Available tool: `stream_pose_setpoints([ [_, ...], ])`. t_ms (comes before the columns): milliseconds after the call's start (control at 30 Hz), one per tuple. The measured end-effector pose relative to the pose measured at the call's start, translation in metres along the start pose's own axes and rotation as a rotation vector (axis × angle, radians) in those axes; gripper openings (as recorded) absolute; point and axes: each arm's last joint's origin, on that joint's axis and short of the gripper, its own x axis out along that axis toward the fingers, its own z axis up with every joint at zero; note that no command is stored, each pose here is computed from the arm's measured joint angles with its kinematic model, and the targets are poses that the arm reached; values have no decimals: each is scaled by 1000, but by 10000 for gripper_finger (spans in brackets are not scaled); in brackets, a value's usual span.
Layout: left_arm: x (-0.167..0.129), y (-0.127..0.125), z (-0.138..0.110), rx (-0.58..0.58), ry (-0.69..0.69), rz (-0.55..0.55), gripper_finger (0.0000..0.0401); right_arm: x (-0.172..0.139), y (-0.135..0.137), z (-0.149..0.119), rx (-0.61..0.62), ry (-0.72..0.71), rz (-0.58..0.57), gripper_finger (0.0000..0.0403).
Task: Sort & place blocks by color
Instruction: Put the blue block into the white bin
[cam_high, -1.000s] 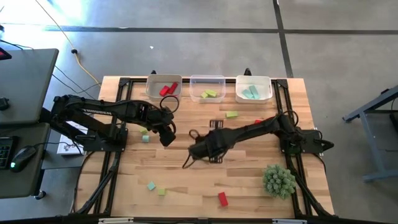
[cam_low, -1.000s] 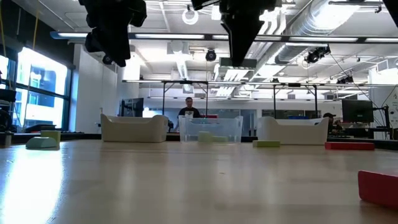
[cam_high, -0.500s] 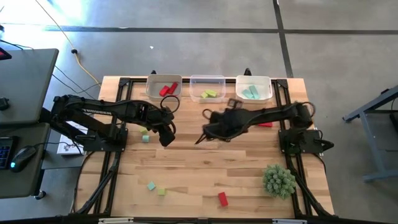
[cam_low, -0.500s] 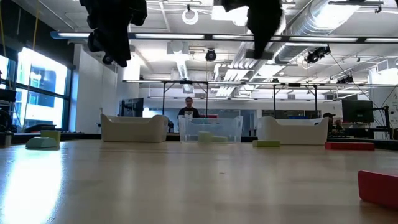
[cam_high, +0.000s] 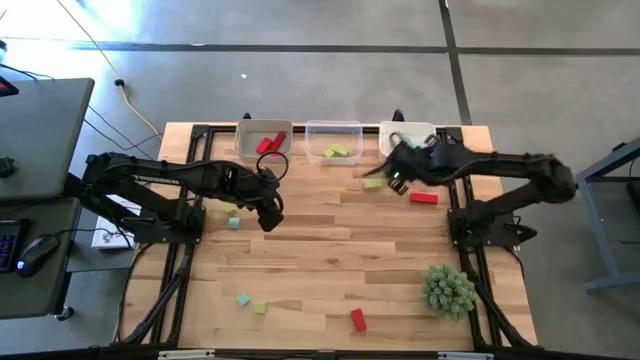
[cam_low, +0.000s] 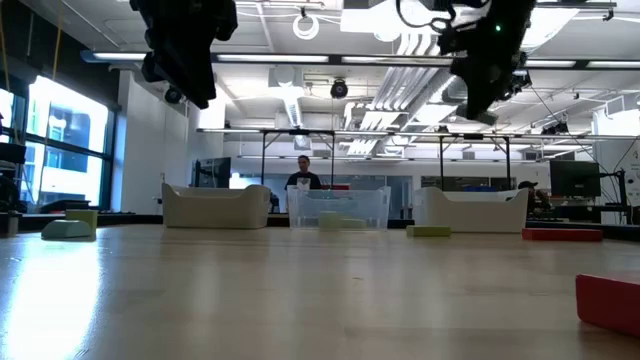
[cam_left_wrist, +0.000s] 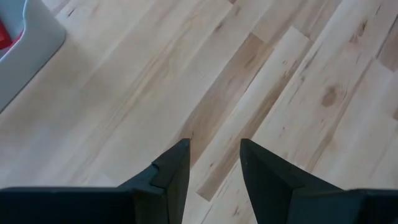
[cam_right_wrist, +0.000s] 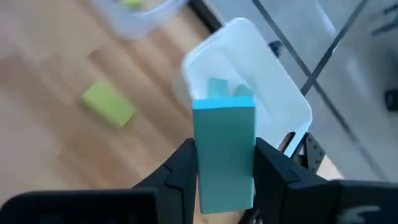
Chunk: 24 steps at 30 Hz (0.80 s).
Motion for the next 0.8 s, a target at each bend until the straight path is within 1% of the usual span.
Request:
stream_pose_setpoints([
  [200,1,4,3,-68,-3,9,131,29,-37,-1,195,-80,3,92],
  [300,1,5,4,-78,-3,12,131,48,-49,2,261,-112,41,92],
  [400,1,7,4,-111,-4,15,131,70,-58,7,291,-139,69,92],
  [533,2,9,6,-148,-6,21,131,95,-72,13,334,-138,70,92],
  [667,3,12,8,-185,-9,28,131,121,-81,15,340,-91,104,92],
  [800,3,16,10,-200,-11,35,131,148,-82,12,313,-5,127,92],
])
